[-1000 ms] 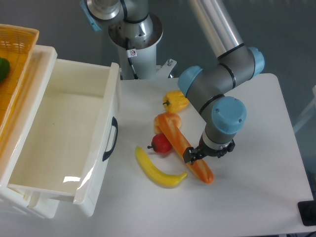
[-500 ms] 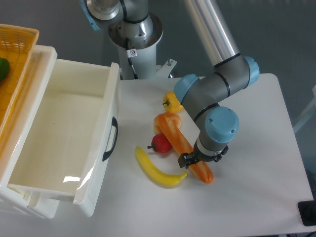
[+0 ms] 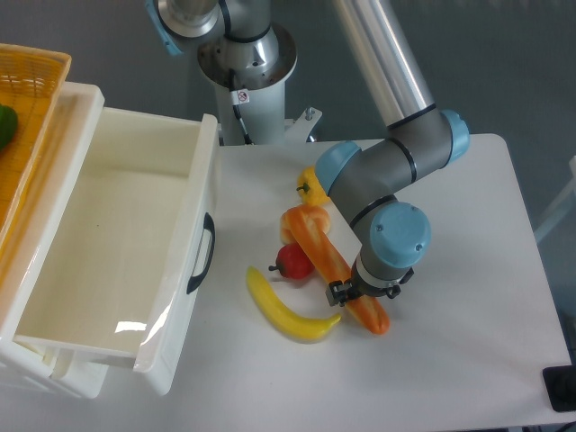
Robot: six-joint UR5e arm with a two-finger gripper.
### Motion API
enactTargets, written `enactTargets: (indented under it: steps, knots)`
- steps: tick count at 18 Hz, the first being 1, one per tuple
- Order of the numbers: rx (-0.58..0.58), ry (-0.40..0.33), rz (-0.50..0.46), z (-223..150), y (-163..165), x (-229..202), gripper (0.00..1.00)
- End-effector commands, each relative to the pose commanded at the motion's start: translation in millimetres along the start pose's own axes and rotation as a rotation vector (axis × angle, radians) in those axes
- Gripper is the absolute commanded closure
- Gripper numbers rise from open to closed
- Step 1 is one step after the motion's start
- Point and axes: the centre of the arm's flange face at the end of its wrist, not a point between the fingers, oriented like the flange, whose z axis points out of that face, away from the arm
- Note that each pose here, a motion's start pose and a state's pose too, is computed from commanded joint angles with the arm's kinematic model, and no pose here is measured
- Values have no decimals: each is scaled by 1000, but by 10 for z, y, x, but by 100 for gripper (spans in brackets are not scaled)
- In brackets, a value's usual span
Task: Pick up the long bread
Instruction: 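Close the gripper around the middle of the long bread, then lift the grasped long bread up off the table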
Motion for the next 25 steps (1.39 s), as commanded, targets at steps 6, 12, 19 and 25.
enactTargets:
  steps: [6,12,19,25]
  knots:
    - [0,0,2,0,0,0,14]
    - [0,-1,5,-9,3,-1,84]
    - [19,-18,25,-124,-21,-43,100]
    - [55,-21,71,-341,-34,-184,100]
